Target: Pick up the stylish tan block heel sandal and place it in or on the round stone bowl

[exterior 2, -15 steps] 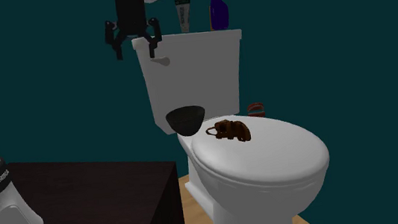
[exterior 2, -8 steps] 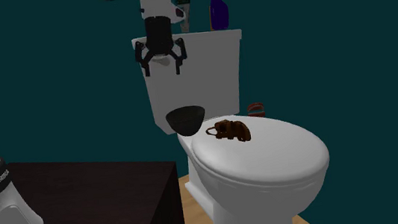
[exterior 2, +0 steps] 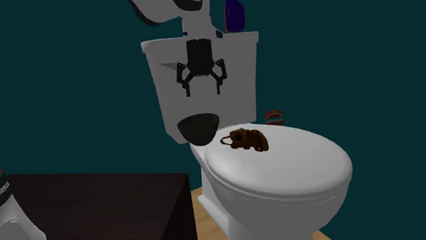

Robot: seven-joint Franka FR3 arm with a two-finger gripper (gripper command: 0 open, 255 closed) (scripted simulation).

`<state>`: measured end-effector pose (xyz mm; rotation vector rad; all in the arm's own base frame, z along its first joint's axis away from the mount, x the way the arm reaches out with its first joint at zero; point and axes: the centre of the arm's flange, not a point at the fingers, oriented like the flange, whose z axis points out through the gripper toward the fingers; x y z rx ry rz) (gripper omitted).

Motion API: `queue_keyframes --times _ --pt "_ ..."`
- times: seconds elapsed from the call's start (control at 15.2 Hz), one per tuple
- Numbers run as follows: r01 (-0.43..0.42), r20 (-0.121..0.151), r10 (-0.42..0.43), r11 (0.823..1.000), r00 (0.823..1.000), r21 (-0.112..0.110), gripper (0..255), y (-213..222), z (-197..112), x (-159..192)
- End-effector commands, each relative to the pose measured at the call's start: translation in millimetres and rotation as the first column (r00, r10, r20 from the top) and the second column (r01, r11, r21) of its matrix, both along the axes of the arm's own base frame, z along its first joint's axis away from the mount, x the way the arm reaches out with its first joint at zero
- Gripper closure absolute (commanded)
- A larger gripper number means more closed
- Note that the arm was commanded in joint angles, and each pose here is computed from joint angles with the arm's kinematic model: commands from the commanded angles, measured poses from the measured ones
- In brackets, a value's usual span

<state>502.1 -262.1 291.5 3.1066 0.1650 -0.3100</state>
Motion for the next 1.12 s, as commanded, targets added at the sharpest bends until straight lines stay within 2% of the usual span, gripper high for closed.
queue_keyframes --times 0.0,0.86,1.06 --pt "-0.005 -0.006 0.005 1.0 1.0 -0.005 0 -17.7 -20.2 9.6" --pt "-0.028 -0.043 0.026 0.999 0.999 -0.036 0 -126.8 -125.7 87.1" --pt "-0.028 -0.043 0.026 0.999 0.999 -0.036 0 -127.9 -141.0 83.4"
